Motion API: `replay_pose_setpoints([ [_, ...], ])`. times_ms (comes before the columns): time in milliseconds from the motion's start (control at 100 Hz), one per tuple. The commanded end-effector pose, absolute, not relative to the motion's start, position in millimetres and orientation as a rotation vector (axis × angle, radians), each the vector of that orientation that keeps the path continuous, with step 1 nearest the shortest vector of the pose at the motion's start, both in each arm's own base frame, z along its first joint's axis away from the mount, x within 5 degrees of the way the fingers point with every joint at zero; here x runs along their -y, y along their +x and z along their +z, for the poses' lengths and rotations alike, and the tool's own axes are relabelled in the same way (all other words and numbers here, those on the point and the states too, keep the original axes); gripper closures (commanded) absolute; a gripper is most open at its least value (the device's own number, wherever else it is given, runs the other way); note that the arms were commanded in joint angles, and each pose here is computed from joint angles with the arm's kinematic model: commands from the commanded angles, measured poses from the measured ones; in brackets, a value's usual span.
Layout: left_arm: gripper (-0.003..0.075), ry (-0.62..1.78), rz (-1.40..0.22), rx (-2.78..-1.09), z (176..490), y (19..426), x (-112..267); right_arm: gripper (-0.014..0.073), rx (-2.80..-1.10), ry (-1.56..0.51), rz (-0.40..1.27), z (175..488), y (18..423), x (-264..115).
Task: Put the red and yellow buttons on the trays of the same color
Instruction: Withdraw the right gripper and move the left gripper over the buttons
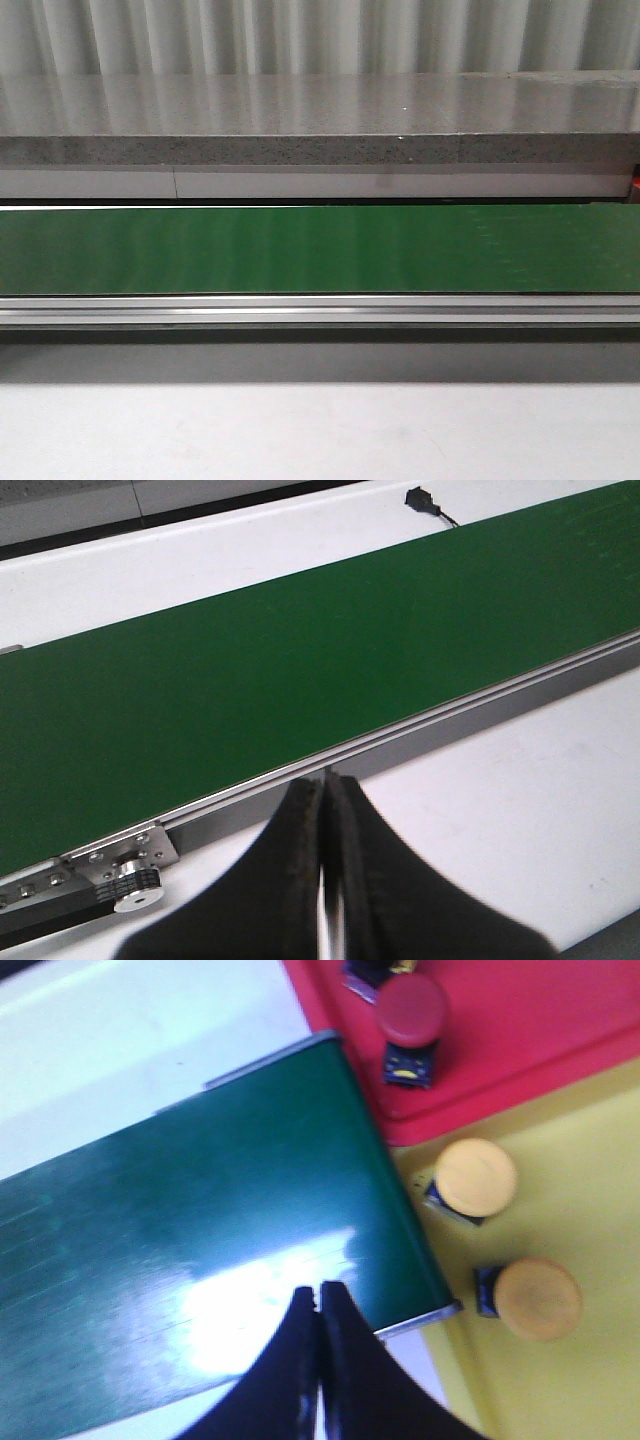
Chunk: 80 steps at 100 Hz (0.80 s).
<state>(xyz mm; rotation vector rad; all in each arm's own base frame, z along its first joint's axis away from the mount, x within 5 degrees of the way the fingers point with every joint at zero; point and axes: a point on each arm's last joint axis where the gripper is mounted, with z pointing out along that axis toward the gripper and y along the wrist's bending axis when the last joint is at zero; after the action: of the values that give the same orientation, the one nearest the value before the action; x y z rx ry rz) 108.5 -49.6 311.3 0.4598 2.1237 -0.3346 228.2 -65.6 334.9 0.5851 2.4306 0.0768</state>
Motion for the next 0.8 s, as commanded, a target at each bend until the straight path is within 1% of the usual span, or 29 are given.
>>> replay_pose_setpoints([
  [0,0.074,0.429,-0.36,-2.035,325.3,111.2,51.4,0.0662,-2.324,0.439,0.071,360.2,217.3,47.0],
  [90,0.074,0.429,-0.36,-2.035,325.3,111.2,51.4,0.0662,-2.278,0.315,0.096,363.4,205.8,26.7],
  [220,0.074,0.429,-0.36,-2.035,325.3,111.2,51.4,0.0662,-2.218,0.089,0.111,358.9,183.8,1.1],
  [360,0.074,0.429,-0.36,-2.035,325.3,111.2,51.4,0.0662,-2.135,-0.078,0.129,350.5,155.6,-15.2],
  [490,0.074,0.429,-0.36,-2.035,325.3,111.2,51.4,0.0662,-2.077,-0.13,0.139,340.3,127.7,-18.2],
  [640,0.074,0.429,-0.36,-2.035,325.3,111.2,51.4,0.0662,-2.019,-0.135,0.137,324.1,96.2,-15.7],
  [790,0.074,0.429,-0.36,-2.035,325.3,111.2,51.4,0.0662,-1.968,-0.135,0.137,309.8,73.8,-13.7],
])
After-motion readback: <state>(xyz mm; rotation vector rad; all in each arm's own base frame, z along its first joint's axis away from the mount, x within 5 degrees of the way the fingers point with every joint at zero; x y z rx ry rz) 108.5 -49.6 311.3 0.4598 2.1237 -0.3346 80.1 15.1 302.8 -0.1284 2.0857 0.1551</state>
